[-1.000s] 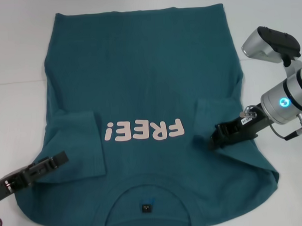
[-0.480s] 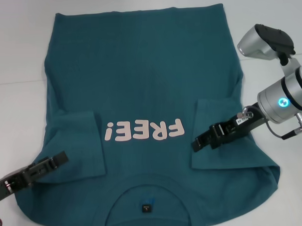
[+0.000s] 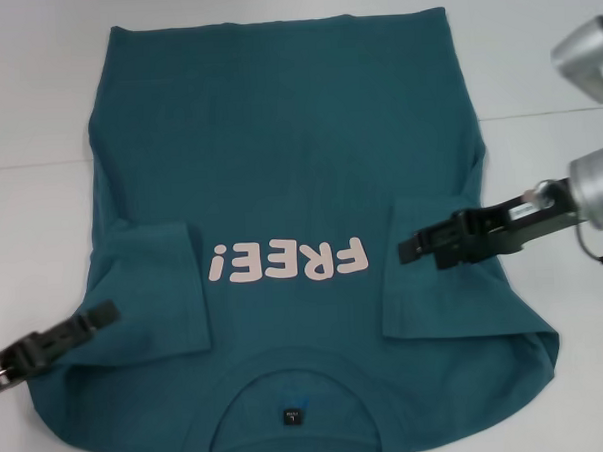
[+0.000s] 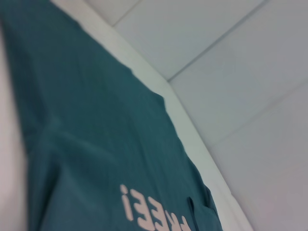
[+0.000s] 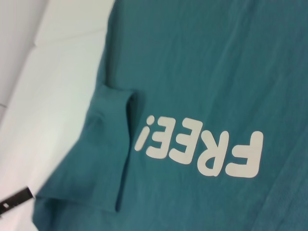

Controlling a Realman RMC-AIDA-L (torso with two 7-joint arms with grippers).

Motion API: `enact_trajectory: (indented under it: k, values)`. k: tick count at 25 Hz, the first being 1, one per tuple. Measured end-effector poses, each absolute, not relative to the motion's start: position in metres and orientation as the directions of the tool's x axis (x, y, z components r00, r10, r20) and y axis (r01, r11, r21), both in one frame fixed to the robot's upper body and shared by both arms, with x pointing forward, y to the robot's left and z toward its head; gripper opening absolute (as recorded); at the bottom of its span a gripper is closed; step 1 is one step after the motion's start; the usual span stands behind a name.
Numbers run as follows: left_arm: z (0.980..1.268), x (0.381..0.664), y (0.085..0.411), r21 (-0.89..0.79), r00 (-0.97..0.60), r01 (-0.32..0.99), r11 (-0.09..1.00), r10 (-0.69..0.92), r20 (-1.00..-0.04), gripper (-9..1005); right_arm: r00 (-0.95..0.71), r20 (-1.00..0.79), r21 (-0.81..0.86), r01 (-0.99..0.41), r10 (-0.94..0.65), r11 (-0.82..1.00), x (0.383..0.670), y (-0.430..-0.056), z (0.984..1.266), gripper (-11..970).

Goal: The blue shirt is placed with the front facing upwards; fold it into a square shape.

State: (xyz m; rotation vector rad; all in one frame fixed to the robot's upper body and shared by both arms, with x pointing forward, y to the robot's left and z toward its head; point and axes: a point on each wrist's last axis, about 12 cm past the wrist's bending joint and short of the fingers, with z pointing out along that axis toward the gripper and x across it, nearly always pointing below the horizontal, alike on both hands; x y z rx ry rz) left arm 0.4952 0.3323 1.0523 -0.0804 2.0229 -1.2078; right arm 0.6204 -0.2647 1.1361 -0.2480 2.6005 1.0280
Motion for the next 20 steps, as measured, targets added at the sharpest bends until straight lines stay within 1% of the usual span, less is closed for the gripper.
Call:
enact_trajectory:
  k: [3,5,9,14,17,20]
  values:
    - [1.055,0.492,0.343,-0.834,-0.735,0.207,0.511,-0.481,-0.477,950,-0.931,-0.365,0.667,-0.257,0.006,0.7,0.615,-0.278,1.137,795]
    - [1.057,0.488,0.351,-0.87,-0.752,0.115,0.48,-0.53,-0.392,950,-0.93,-0.366,0.684,-0.245,0.033,0.687,0.612,-0.285,1.137,795]
    - [1.06,0.483,0.365,-0.884,-0.763,-0.011,0.468,-0.575,-0.295,949,-0.93,-0.364,0.694,-0.229,0.059,0.683,0.607,-0.294,1.134,795]
    - [1.059,0.481,0.374,-0.86,-0.762,-0.057,0.507,-0.579,-0.291,949,-0.928,-0.367,0.691,-0.225,0.064,0.687,0.605,-0.299,1.131,795]
    - [1.057,0.484,0.378,-0.822,-0.764,-0.055,0.567,-0.554,-0.332,950,-0.927,-0.369,0.689,-0.223,0.069,0.69,0.605,-0.299,1.131,796]
    - [1.056,0.486,0.379,-0.801,-0.761,-0.038,0.597,-0.537,-0.364,950,-0.926,-0.371,0.689,-0.222,0.074,0.69,0.605,-0.3,1.131,796]
